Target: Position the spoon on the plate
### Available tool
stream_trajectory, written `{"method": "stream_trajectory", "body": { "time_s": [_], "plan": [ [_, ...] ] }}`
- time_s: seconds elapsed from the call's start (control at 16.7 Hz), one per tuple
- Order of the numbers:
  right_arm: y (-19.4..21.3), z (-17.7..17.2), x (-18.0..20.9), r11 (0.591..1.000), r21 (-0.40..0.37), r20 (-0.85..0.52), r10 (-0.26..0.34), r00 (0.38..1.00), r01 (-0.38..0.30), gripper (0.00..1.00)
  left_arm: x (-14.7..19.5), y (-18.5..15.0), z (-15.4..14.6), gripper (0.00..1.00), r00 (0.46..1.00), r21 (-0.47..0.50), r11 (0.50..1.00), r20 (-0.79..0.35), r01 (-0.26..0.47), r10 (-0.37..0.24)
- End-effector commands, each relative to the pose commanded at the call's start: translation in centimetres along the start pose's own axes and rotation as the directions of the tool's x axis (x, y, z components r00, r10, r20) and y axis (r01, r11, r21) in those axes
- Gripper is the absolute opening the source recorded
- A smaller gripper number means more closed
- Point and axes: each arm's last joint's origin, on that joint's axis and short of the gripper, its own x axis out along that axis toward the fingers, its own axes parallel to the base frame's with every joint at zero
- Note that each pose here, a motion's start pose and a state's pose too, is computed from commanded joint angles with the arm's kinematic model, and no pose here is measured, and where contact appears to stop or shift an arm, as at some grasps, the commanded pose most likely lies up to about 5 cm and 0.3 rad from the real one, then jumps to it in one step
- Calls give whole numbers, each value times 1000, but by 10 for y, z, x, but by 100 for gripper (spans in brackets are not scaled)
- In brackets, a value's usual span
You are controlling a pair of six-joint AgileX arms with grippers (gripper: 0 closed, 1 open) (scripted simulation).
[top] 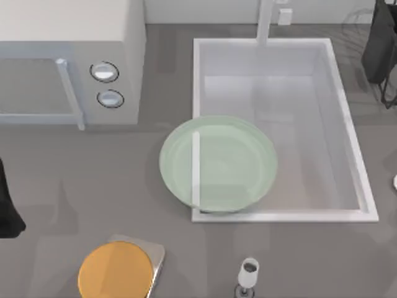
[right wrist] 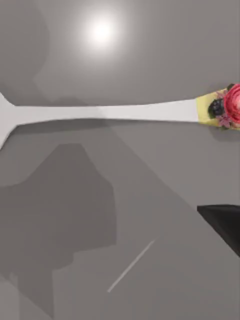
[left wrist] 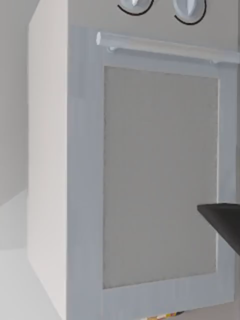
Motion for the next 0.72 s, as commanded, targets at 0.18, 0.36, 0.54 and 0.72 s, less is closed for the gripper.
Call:
{"method": "stream_trajectory", "body": {
  "time_s": [0.18, 0.36, 0.54, 0.72],
  "plan": [
    [-17, 8, 13, 993, -55, -88, 97, 991, -102, 100, 0, 0, 0, 100, 1000, 0, 1000, 0, 0, 0],
    [-22, 10, 17, 988, -70, -113, 126, 986, -134, 100, 0, 0, 0, 100, 1000, 0, 1000, 0, 0, 0],
    [-22, 10, 17, 988, -70, -113, 126, 986, -134, 100, 0, 0, 0, 100, 1000, 0, 1000, 0, 0, 0],
    [-20, 11, 22, 988, -72, -114, 127, 985, -136, 100, 0, 0, 0, 100, 1000, 0, 1000, 0, 0, 0]
  ]
}}
